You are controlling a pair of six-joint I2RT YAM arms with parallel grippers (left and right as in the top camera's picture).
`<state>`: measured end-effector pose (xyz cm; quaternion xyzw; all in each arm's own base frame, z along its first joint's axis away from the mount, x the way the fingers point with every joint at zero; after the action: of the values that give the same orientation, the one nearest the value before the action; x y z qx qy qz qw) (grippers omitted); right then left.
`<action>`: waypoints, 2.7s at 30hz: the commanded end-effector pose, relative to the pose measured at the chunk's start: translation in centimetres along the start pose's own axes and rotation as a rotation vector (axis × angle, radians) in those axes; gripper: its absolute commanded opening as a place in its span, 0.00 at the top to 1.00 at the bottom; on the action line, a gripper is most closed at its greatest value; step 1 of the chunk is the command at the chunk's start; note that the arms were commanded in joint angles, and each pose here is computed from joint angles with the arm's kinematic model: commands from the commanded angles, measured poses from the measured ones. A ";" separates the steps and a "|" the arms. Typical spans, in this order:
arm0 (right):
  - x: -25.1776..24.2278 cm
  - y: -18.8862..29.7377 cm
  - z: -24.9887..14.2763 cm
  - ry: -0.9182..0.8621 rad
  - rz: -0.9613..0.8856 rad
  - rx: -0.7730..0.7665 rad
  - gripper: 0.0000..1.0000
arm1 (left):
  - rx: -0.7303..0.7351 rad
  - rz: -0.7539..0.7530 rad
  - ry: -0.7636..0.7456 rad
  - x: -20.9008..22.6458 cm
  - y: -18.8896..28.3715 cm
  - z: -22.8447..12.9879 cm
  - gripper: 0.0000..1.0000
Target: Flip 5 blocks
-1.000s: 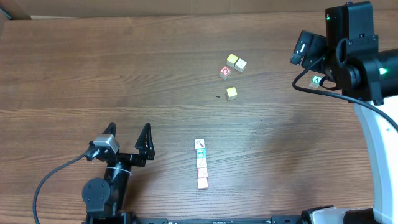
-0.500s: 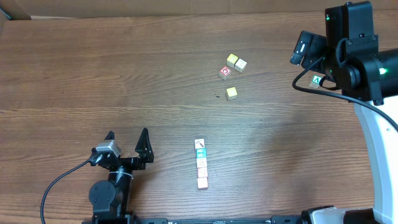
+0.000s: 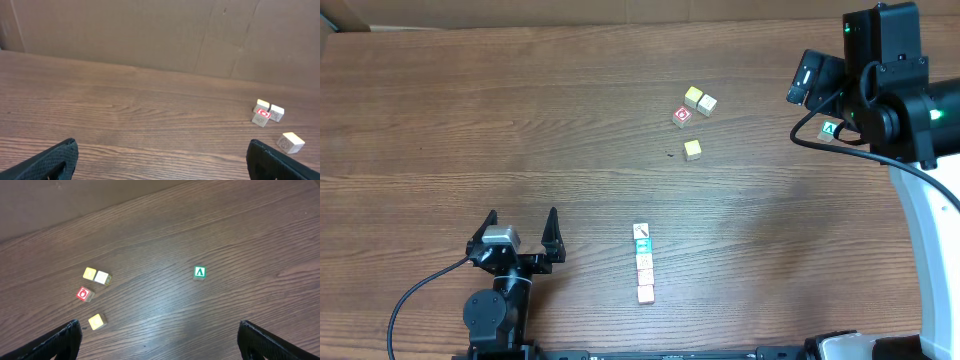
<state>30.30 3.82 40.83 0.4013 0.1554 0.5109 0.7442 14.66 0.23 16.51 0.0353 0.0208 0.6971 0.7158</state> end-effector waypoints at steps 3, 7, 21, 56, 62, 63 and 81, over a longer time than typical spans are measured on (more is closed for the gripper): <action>-0.2 1.1 0.6 -0.010 0.009 -0.044 0.00 | -0.006 0.021 -0.044 0.2 0.0 -0.1 0.00; -0.2 1.1 0.6 -0.010 0.009 -0.044 0.00 | -0.006 0.021 -0.044 0.2 0.0 -0.1 0.00; -0.2 1.1 0.6 -0.010 0.009 -0.044 0.00 | -0.006 0.021 -0.044 0.2 0.0 -0.1 0.00; -5.0 2.5 -8.8 0.055 0.513 -0.441 0.00 | -0.006 0.021 -0.044 0.2 0.0 -0.1 0.00; -9.2 -0.5 -16.5 0.051 0.562 -0.482 0.00 | -0.006 0.021 -0.044 0.2 0.0 -0.1 0.00; -9.8 -1.0 -17.6 0.050 0.576 -0.491 0.00 | -0.006 0.021 -0.044 0.2 0.0 -0.1 0.00; -12.4 -7.4 -24.6 0.076 0.667 -0.537 0.00 | -0.006 0.021 -0.044 0.2 0.0 -0.1 0.00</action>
<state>13.75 2.35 18.44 0.2093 -0.1037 0.7533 0.6149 14.66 0.28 16.51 0.0444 0.0111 0.6989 0.7138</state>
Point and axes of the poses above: each gripper's point midway between its finger pads, its own y axis back along the fingers, its own x axis along the line the jaws close on, z = x × y, the point moved 10 cm from there along y, back along the fingers, and after that the axes turned 10 degrees about -y, right-handed, at the moved point
